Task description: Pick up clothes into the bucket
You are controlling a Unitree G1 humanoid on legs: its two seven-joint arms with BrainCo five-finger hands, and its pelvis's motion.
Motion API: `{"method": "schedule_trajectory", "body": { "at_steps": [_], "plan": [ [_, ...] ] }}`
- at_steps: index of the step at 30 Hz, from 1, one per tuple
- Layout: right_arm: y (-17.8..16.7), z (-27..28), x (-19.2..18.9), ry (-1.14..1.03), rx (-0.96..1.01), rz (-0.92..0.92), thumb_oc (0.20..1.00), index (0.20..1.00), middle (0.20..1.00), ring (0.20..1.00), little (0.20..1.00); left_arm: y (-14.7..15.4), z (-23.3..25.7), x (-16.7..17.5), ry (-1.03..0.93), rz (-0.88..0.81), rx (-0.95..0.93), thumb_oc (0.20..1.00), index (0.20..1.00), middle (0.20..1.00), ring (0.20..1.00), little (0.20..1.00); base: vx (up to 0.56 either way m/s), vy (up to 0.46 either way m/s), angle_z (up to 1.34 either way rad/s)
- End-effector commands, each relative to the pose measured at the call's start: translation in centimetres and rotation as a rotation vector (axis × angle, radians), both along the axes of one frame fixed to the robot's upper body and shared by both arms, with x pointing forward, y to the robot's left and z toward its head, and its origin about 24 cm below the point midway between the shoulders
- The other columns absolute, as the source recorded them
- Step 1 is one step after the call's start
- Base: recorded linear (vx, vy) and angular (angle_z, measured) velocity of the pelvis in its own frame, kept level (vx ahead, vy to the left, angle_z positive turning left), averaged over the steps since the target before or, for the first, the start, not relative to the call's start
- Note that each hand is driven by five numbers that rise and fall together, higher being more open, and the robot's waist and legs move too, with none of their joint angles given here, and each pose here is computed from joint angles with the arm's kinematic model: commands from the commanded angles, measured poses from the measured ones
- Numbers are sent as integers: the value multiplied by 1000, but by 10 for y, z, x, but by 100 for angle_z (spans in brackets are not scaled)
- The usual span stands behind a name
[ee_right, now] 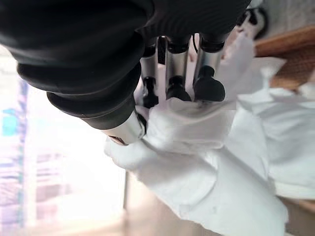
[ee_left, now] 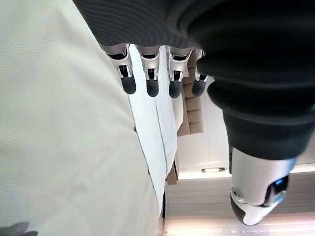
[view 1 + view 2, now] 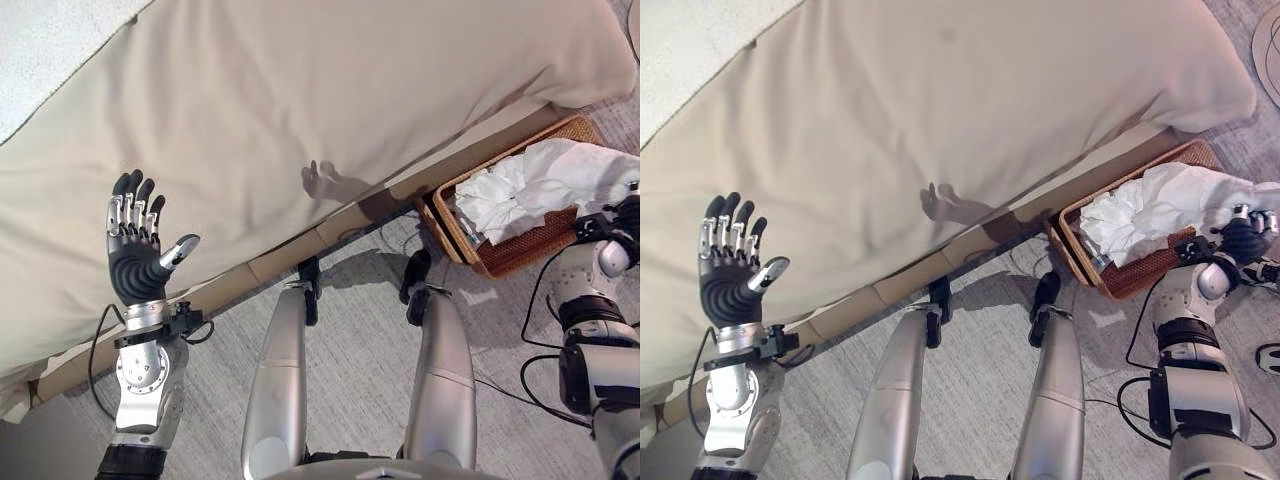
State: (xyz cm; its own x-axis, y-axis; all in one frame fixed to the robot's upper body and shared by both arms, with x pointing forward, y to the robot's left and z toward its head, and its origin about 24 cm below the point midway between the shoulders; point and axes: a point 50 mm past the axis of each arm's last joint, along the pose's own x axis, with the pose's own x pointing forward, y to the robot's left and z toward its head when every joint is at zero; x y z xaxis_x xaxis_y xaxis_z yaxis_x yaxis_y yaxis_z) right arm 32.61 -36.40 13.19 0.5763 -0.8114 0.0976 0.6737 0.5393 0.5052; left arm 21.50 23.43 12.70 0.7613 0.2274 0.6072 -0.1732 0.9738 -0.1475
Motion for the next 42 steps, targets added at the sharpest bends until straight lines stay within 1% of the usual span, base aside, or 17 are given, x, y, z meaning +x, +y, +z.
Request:
{"method": "schedule_trajectory", "body": {
  "at_steps": [1,4,8,11,12,13,14,16,26,30,31,35,38,39,40,42],
  "plan": [
    [-11,7,-4,70,-104,-21,200,200,200,200,200,-4,22,-10,-159,-7,-44,1000,1000,1000,1000,1000,-40,16,5],
    [-3,3,6,230,-207,30,200,200,200,200,200,-6,28,-8,-185,-15,-39,1000,1000,1000,1000,1000,-20,2,4],
    [1,2,10,269,-215,27,200,200,200,200,200,-10,35,-7,-221,-33,-39,1000,1000,1000,1000,1000,1,-3,4],
    [2,10,15,367,-342,37,200,200,200,200,200,-11,37,-7,-229,-40,-45,1000,1000,1000,1000,1000,3,3,6],
    [2,11,15,367,-343,37,275,275,275,275,275,-11,37,-7,-230,-39,-45,1000,1000,1000,1000,1000,4,0,5],
    [-1,11,15,411,-363,26,482,482,482,482,482,-12,38,-7,-229,-43,-44,1000,1000,1000,1000,1000,2,10,4],
    [-1,12,15,428,-371,14,1000,1000,1000,1000,1000,-12,37,-7,-225,-45,-48,1000,1000,1000,1000,1000,1,14,6],
    [-1,10,16,479,-379,-3,1000,1000,1000,1000,1000,-13,36,-5,-217,-45,-56,1000,1000,1000,1000,1000,-1,9,2],
    [-2,-6,10,539,-372,-7,1000,1000,1000,1000,1000,-13,40,2,-235,-41,-50,1000,1000,1000,1000,1000,-2,1,0],
    [-14,-18,-2,585,-324,-43,1000,1000,1000,1000,1000,-12,41,7,-231,-52,-36,1000,1000,1000,1000,1000,-25,8,0],
    [-20,-28,-10,622,-285,-64,1000,1000,1000,1000,1000,-10,39,9,-217,-46,-28,1000,1000,1000,1000,1000,-72,15,1],
    [-24,-45,-23,660,-231,-99,1000,1000,1000,1000,1000,-7,36,11,-198,-33,-12,1000,1000,1000,1000,1000,13,-5,1],
    [-19,-66,-31,674,-202,-90,1000,1000,1000,1000,1000,-1,31,13,-161,-2,11,1000,1000,1000,1000,1000,83,-29,5],
    [-14,-73,-33,671,-209,-67,1000,1000,1000,1000,1000,1,28,14,-146,4,11,1000,1000,1000,1000,1000,128,-34,-1],
    [-1,-87,-35,657,-234,-8,1000,1000,1000,1000,1000,5,22,13,-117,23,22,1000,1000,1000,1000,1000,102,-25,-4],
    [7,-95,-37,647,-242,28,1000,1000,1000,1000,1000,7,18,13,-95,32,30,1000,1000,1000,1000,1000,101,-26,-6]
  ]
}}
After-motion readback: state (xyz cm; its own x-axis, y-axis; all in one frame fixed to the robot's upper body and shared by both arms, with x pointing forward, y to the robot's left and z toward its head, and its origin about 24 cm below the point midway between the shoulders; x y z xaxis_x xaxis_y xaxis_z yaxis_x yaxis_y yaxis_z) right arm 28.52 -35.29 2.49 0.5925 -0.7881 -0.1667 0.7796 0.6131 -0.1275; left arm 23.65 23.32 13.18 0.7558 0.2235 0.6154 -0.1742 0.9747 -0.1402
